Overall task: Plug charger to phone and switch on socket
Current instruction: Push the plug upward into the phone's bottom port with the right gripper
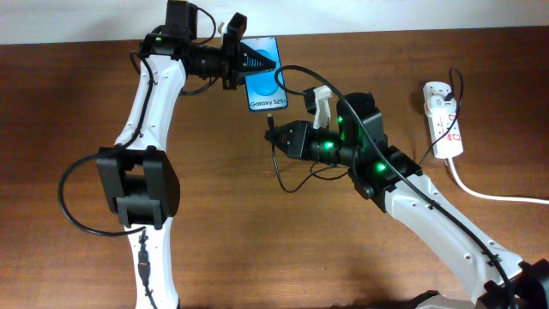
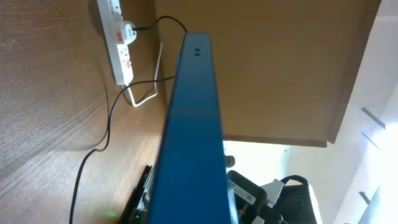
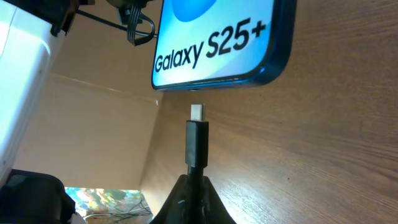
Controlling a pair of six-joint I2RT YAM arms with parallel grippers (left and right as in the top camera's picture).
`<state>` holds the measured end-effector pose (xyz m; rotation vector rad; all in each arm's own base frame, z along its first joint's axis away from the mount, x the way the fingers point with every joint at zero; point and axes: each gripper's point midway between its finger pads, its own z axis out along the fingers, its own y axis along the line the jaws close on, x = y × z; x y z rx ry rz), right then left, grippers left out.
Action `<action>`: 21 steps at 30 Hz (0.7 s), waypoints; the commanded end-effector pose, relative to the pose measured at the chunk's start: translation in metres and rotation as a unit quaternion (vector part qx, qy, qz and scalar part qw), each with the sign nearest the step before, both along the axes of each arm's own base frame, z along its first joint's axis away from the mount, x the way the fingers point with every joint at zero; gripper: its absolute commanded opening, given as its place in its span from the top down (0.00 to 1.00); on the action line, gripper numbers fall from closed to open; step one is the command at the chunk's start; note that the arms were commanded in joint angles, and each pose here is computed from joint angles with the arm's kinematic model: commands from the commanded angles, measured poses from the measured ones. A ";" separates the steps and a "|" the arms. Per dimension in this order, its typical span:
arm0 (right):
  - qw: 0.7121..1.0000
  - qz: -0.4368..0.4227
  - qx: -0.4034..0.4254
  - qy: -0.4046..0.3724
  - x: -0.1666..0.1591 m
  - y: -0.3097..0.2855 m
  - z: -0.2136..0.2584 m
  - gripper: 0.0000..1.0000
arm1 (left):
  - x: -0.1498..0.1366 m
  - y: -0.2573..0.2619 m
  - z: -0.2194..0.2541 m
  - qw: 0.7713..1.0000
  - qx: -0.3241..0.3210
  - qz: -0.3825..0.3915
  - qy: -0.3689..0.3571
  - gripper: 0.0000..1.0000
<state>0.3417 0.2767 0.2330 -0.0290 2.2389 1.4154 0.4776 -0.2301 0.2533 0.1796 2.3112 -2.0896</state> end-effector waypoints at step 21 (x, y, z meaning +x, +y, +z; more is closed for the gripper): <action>1.000 -0.014 0.012 -0.023 0.013 -0.010 0.011 0.96 | -0.006 -0.001 0.017 0.999 -0.033 -0.020 -0.024 1.00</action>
